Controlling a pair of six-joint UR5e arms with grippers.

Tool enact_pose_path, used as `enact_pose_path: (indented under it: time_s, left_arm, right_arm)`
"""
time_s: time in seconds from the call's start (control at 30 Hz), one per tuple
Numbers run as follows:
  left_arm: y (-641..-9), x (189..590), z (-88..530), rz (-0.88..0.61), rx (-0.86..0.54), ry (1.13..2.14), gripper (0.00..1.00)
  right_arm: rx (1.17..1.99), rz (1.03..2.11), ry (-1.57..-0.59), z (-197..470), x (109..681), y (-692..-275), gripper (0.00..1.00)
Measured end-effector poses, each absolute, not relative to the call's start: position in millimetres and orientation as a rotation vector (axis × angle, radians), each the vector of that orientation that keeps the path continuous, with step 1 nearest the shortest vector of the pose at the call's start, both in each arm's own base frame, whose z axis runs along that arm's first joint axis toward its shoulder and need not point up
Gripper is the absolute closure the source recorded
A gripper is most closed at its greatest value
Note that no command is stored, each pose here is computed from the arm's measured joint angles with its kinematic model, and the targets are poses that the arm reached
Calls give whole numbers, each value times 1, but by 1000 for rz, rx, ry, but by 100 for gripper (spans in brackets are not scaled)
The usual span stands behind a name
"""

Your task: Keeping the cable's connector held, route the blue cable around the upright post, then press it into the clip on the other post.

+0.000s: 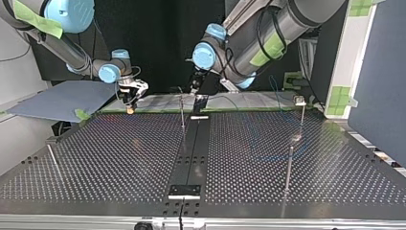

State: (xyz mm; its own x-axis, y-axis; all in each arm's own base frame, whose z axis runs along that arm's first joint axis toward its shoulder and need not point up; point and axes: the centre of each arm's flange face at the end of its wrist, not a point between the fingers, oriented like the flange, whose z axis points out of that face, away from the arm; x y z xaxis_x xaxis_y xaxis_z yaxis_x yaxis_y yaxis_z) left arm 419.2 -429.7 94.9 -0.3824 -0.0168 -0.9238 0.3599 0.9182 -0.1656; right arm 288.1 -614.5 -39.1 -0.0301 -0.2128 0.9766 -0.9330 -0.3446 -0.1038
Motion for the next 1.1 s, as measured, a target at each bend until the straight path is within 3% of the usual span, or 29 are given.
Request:
enact_pose_path:
  time_s: [1.1]
  left_arm:
    - [-365, 317, 153, -288, 142, 1954, 0]
  right_arm:
    - [1614, 1437, -1215, -39, 291, -613, 100]
